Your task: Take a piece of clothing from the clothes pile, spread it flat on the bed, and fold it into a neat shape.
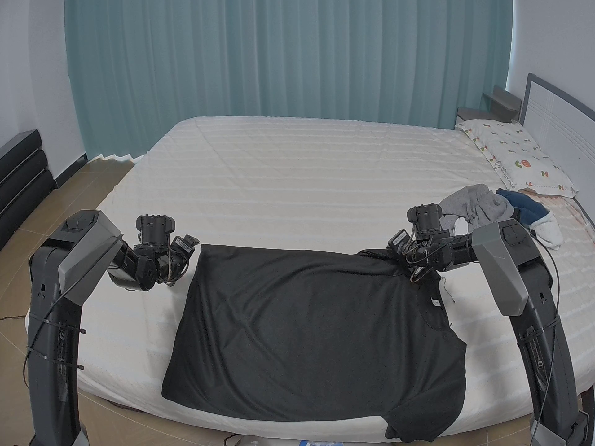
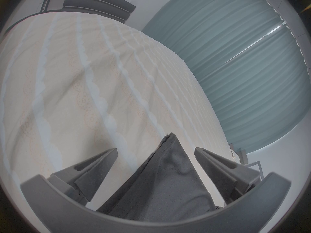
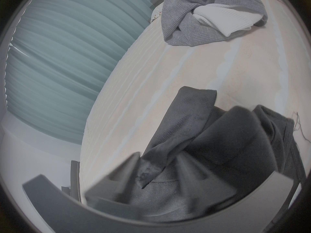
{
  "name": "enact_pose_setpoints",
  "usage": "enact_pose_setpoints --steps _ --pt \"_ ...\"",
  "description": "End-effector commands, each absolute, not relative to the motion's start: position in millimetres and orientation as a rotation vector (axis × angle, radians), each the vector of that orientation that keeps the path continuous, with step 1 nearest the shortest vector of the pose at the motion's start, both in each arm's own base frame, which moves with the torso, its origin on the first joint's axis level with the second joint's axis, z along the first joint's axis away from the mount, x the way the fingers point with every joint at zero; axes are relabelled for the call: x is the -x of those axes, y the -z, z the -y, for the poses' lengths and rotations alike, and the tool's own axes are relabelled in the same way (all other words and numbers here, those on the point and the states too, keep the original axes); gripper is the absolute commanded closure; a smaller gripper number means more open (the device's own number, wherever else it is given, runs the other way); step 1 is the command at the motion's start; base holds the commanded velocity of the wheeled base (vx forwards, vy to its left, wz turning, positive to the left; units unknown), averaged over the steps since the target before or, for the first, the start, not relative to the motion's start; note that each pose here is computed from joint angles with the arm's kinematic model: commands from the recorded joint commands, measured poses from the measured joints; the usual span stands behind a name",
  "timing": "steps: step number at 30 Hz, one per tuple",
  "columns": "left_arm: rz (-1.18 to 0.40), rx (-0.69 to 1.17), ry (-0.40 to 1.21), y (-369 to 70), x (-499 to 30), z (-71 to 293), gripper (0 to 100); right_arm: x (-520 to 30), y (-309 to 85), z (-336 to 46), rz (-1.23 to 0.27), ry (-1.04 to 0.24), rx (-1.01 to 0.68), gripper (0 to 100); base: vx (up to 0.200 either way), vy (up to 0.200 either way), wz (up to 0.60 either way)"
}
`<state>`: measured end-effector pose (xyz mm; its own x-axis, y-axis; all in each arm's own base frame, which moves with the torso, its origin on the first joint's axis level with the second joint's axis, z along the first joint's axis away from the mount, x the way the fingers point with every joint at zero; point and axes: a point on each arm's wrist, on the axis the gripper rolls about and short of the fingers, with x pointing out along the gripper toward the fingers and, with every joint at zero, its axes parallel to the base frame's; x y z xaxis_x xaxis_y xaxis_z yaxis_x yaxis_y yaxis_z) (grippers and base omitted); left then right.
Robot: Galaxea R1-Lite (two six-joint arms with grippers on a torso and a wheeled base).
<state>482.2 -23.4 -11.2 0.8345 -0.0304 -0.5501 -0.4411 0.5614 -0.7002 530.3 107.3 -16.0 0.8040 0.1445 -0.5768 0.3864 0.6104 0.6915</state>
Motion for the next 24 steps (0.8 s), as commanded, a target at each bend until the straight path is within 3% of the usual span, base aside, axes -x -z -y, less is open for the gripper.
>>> enact_pose_setpoints --steps 1,10,17,21,22,24 --pt "-0.550 0.955 -0.257 12 -482 23 0 -531 1 -104 -0.613 0.142 -0.927 100 0.000 0.000 0.00" --pt "-0.549 0.955 -0.256 11 -483 23 0 -536 -15 -99 -0.522 0.109 -0.950 100 0.000 0.000 0.00" --pt "-0.548 0.955 -0.256 11 -483 23 0 -546 -27 -100 -0.287 0.027 -0.962 100 0.000 0.000 0.00" --pt "-0.547 0.955 -0.257 11 -483 23 0 -547 -27 -100 -0.268 0.010 -0.950 100 0.000 0.000 0.00" --pt "-0.547 0.955 -0.257 11 -483 23 0 -547 -28 -100 -0.263 0.004 -0.938 0 0.000 0.000 0.00" --pt "-0.546 0.954 -0.258 11 -483 23 0 -548 -29 -101 -0.251 -0.013 -0.927 0 0.000 0.000 0.00"
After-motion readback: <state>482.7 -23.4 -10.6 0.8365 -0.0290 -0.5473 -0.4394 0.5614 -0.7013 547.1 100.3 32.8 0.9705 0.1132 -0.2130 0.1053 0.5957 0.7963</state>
